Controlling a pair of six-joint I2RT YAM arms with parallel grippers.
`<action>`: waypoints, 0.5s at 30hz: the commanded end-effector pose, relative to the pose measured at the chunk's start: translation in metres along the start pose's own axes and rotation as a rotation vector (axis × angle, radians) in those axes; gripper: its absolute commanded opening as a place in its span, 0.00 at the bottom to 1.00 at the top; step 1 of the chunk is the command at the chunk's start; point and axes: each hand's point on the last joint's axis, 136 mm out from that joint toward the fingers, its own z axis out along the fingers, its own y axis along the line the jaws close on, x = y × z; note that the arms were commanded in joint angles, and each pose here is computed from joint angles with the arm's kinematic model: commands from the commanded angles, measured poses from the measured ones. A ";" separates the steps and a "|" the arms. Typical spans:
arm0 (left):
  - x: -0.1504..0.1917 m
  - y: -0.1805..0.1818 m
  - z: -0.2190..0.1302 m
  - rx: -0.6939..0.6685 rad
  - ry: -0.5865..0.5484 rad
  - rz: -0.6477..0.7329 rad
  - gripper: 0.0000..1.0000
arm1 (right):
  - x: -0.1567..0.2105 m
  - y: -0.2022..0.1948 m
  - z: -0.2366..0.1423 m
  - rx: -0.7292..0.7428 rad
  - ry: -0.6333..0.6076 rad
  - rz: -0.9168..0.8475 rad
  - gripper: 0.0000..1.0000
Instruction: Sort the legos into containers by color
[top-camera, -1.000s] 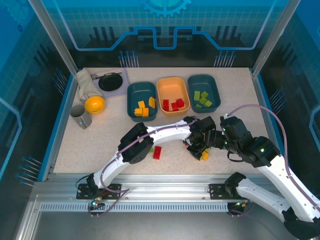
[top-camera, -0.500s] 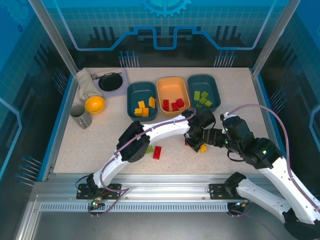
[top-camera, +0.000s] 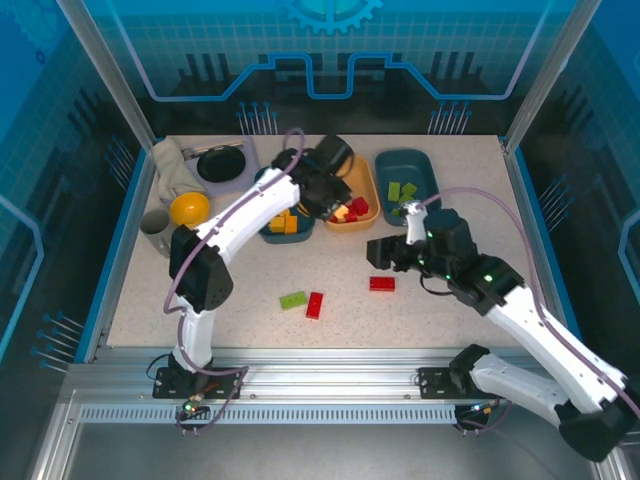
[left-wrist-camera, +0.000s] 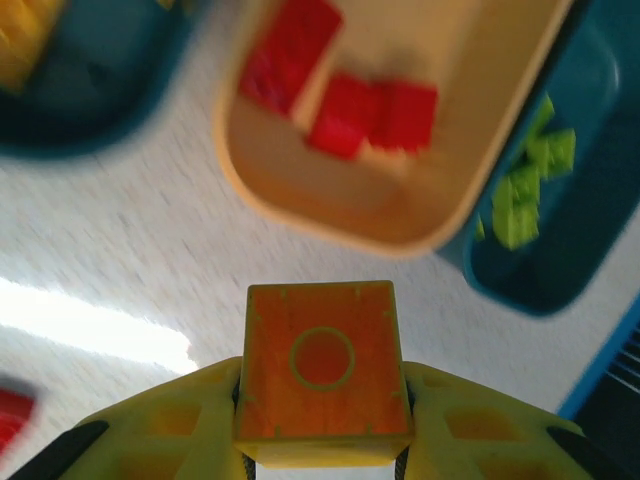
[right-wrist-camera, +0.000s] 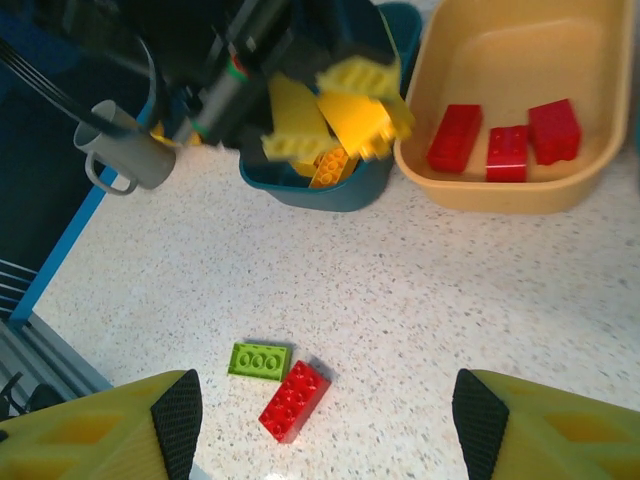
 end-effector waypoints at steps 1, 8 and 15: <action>-0.048 0.033 -0.005 -0.096 -0.073 0.114 0.32 | -0.033 0.022 0.015 -0.100 -0.072 -0.025 0.71; -0.135 0.061 0.012 -0.150 -0.151 0.143 0.30 | -0.063 0.024 0.069 -0.109 -0.059 0.031 0.73; -0.182 0.076 0.049 -0.190 -0.175 0.154 0.31 | -0.084 0.015 0.115 -0.116 -0.026 0.172 0.73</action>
